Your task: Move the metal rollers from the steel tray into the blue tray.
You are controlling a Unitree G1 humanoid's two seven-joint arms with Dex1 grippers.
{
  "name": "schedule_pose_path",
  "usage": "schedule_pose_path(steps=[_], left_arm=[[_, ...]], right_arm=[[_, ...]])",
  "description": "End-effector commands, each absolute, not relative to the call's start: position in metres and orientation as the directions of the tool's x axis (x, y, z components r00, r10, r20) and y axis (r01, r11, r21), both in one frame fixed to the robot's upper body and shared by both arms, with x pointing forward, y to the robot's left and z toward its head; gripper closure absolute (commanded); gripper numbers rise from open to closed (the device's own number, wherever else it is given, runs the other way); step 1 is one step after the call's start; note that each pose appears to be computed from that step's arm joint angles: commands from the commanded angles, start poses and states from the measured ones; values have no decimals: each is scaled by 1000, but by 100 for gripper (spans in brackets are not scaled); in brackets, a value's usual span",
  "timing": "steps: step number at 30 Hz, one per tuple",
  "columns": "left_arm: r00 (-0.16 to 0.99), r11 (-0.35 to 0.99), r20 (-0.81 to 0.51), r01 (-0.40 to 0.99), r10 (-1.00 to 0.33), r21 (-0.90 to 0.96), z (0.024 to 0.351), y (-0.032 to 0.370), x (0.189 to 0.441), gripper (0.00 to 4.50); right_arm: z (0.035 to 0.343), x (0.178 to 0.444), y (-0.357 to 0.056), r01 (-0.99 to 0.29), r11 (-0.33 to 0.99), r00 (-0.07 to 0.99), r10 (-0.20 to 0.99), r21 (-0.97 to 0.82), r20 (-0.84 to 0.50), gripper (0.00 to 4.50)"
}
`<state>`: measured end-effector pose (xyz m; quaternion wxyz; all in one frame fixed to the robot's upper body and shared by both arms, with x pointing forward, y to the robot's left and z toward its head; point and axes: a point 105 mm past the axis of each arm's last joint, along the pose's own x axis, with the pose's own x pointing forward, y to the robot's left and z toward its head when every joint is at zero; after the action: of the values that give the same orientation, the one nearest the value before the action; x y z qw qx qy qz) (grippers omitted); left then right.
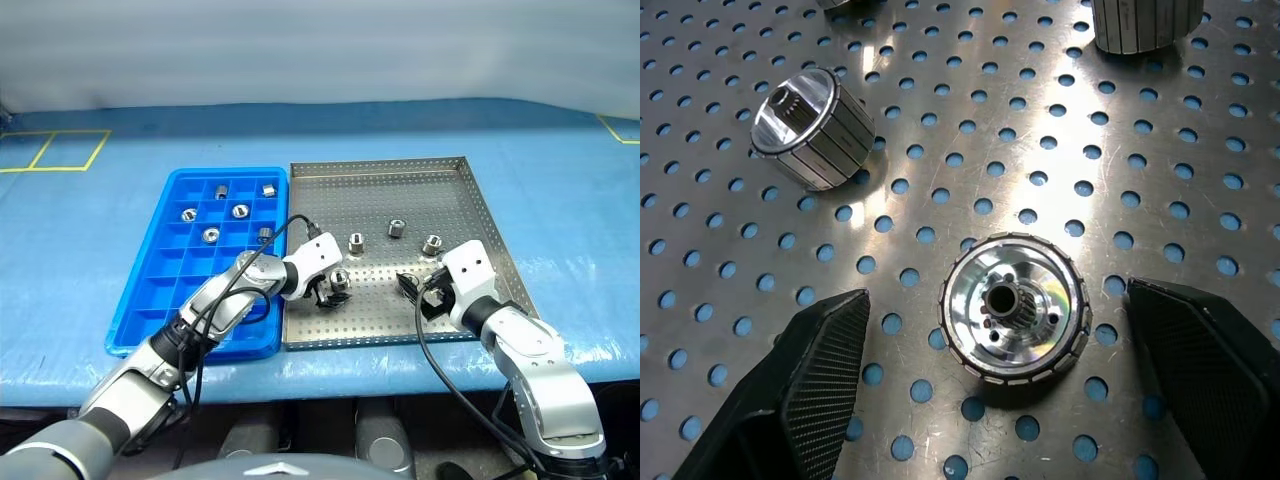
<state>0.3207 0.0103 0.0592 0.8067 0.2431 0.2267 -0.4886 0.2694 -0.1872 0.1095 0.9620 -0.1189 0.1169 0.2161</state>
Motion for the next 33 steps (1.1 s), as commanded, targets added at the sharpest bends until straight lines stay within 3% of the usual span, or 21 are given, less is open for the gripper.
schedule_pose_path(steps=[1, 4, 7, 10, 20, 24, 29, 33], left_arm=[[422, 404, -597, 898, -682, 173, 63, 8, 322, 122], [411, 402, -590, 902, -695, 156, 63, 6, 319, 219], [413, 404, -581, 902, -701, 154, 65, 7, 319, 219], [423, 417, -558, 897, -714, 147, 70, 6, 319, 268], [456, 460, -447, 881, -769, 107, 97, 8, 318, 272], [518, 525, -327, 848, -790, 76, 126, 13, 321, 272], [677, 666, -243, 733, -695, 138, 156, 49, 323, 272], [788, 764, -267, 610, -555, 212, 158, 88, 319, 272]], right_arm=[[124, 271, -181, -450, 868, 887, 407, -212, -218, 0], [125, 272, -181, -451, 866, 887, 408, -214, -217, 0], [124, 272, -178, -461, 861, 881, 417, -213, -221, 0], [122, 272, -176, -476, 854, 873, 430, -209, -231, 0], [118, 275, -166, -534, 822, 838, 483, -197, -255, 0], [121, 277, -162, -554, 809, 827, 506, -196, -246, 0], [124, 277, -153, -623, 761, 778, 579, -180, -245, 0], [133, 267, -126, -762, 637, 646, 734, -117, -211, 0]])
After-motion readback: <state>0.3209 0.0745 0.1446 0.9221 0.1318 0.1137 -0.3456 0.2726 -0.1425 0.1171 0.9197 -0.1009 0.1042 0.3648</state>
